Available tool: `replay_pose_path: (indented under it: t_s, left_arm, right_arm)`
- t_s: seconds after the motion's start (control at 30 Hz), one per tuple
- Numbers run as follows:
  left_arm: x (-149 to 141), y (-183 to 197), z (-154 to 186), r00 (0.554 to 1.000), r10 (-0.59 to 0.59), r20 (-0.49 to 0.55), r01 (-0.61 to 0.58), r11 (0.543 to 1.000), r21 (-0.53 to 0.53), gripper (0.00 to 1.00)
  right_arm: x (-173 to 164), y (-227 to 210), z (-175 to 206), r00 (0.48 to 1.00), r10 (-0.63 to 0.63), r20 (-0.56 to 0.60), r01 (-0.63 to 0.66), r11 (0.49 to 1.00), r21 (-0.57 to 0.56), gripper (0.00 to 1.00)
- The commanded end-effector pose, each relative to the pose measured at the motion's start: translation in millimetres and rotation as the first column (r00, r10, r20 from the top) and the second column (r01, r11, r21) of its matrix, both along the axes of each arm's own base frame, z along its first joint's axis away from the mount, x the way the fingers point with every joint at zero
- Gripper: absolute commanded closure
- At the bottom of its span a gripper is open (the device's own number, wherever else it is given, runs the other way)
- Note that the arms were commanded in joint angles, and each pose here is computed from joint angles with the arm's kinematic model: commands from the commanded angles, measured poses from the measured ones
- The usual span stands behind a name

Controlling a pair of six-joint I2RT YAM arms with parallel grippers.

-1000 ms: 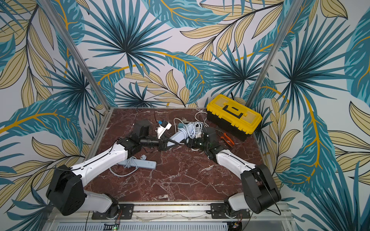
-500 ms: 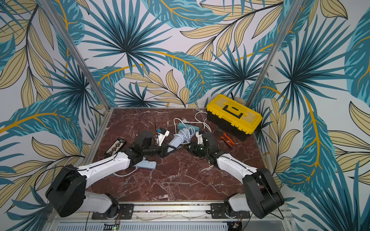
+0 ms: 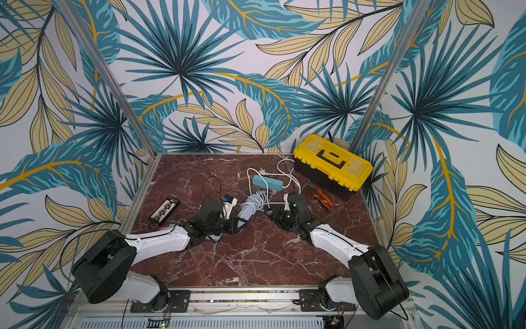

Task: Wrap the cord around the power strip
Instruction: Place the power strip at the center of the board.

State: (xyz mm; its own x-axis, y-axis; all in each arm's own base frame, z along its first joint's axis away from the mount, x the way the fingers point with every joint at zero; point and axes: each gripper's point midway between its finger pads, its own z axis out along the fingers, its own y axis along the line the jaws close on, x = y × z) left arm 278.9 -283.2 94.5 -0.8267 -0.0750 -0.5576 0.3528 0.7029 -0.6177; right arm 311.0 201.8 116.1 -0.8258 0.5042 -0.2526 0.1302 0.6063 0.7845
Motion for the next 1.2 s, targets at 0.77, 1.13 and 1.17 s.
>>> replay_pose_path:
  t_s: [0.77,1.13,1.17]
  left_arm:
    - [-8,-13,-5,0.994,0.096,0.051,-0.094,0.995,-0.046,1.0]
    - [-56,-15,3,0.998,0.027,-0.05,-0.034,0.99,-0.14,0.26]
    - [-60,-9,4,0.997,0.036,-0.061,-0.044,0.989,-0.142,0.23]
  right_arm:
    - [23,57,-62,0.974,0.016,-0.224,-0.133,0.846,-0.516,0.27]
    - [-21,51,-94,0.893,0.266,-0.364,-0.447,0.625,-0.64,0.59]
    - [-25,52,-94,0.88,0.296,-0.371,-0.472,0.614,-0.632,0.6]
